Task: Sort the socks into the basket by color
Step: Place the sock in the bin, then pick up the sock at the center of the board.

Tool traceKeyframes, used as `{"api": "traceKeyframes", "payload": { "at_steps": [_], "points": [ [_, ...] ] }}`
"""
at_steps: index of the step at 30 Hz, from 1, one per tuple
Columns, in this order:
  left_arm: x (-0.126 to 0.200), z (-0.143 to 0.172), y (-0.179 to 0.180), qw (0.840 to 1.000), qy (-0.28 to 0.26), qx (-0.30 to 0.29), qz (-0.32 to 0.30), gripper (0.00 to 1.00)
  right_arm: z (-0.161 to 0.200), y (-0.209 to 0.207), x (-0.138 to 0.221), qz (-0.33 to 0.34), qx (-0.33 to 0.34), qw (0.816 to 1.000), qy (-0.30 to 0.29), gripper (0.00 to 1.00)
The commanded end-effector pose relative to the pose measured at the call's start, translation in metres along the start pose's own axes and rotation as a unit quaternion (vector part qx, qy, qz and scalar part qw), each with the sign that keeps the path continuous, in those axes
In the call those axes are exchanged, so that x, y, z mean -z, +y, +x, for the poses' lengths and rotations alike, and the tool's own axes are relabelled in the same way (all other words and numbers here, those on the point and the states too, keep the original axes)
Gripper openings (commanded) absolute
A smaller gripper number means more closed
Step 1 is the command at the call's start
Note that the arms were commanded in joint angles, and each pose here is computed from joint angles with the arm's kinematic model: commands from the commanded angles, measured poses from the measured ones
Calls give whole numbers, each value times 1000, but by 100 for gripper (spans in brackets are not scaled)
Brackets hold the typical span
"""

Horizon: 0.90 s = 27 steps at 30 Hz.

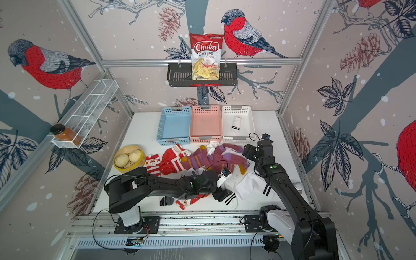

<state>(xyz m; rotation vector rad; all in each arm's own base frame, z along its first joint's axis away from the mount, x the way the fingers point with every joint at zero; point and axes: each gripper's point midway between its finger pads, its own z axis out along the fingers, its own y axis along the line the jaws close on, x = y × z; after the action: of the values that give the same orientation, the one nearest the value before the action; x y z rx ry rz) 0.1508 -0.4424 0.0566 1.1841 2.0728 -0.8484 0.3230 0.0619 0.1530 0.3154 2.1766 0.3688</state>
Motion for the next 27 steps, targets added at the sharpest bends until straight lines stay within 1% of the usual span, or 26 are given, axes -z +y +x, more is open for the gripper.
{"api": "traceKeyframes", "payload": {
  "at_steps": [1, 4, 9, 14, 16, 20, 27],
  "points": [
    [-5, 7, -3, 1000, 19, -14, 2, 77, -6, -2, 3, 5, -9, 1000, -16, 82],
    [-11, 9, -6, 999, 30, -14, 6, 72, -5, -5, 3, 11, -10, 1000, -13, 82],
    [-15, 20, 0, 998, 52, -18, -10, 70, -7, -9, 6, 14, -12, 1000, -17, 83],
    [-18, 25, 2, 998, 62, -20, -13, 69, -9, -11, 8, 16, -14, 1000, -20, 84],
    [-19, 25, 2, 998, 64, -20, -13, 67, -10, -11, 10, 16, -15, 1000, -22, 84],
    [-21, 28, 1, 997, 68, -22, -9, 59, -10, -12, 12, 17, -16, 999, -26, 84],
    [-22, 30, 1, 997, 72, -22, -8, 33, -9, -13, 16, 13, -19, 999, -30, 84]
  ]
}}
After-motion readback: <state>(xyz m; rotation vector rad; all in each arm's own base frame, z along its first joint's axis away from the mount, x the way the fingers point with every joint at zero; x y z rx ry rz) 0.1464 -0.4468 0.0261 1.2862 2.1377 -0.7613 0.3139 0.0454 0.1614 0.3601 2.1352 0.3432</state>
